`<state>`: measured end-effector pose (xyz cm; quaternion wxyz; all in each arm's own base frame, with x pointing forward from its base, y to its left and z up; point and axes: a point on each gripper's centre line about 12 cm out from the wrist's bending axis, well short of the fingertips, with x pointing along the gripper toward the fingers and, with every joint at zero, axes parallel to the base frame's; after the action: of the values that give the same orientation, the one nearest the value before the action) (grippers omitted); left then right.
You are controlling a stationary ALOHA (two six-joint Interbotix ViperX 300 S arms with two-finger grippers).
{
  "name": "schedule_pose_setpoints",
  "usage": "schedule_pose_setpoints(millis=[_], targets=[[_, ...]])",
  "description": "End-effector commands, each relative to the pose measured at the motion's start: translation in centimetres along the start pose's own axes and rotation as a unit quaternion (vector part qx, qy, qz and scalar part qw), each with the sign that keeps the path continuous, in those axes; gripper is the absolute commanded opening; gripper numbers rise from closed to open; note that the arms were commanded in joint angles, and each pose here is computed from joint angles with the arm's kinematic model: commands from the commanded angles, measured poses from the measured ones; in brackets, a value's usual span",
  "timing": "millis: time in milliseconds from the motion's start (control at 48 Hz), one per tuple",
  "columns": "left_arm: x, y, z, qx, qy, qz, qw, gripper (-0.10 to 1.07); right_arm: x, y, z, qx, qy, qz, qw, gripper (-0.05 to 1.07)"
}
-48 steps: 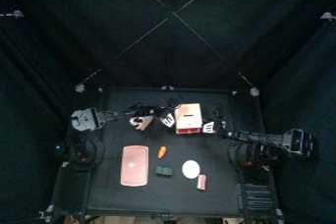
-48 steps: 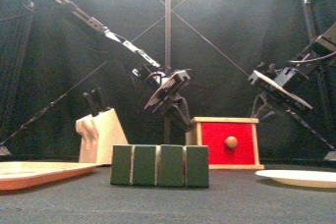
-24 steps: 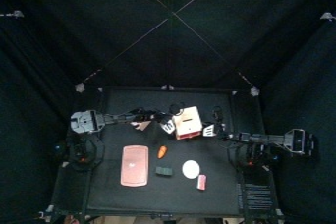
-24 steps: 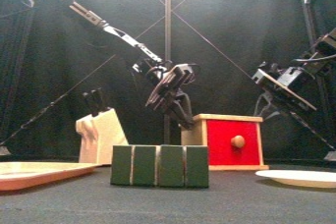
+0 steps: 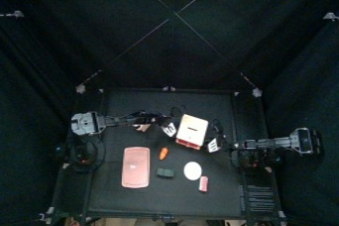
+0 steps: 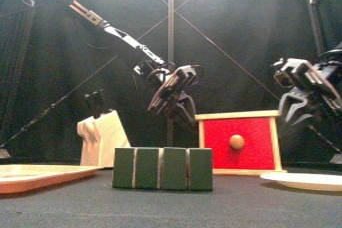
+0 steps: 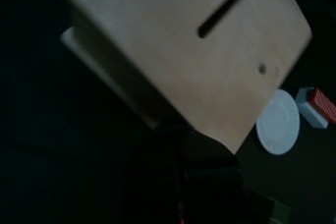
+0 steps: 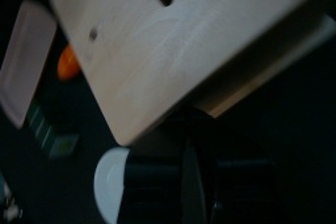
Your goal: Fix drawer to closer to center
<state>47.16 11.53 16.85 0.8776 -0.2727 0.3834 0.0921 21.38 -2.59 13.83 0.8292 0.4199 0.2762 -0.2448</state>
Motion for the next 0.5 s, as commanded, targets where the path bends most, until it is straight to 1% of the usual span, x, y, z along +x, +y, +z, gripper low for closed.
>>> schedule_pose_setpoints(millis=[0,188,375,479], targets=[[-0.8,-2.5,0.7,0.015,-0.018,-0.02,0.9995,0.15,-0.7,0.6,0.1,0.002,-0.007,0.02,0.9998,0.49],[-1.2,-2.9,0.8,0.018,-0.02,-0.023,0.9994,0.15,-1.2,0.0,0.5,0.008,-0.03,0.013,0.9994,0.49],[-1.2,-2.8,0.7,0.018,-0.019,-0.023,0.9994,0.15,-1.4,-0.5,2.0,0.029,-0.065,-0.003,0.9974,0.49],[-1.3,-2.6,0.9,0.016,-0.023,-0.021,0.9994,0.15,-1.4,-0.5,2.5,0.033,-0.073,-0.005,0.9968,0.49]])
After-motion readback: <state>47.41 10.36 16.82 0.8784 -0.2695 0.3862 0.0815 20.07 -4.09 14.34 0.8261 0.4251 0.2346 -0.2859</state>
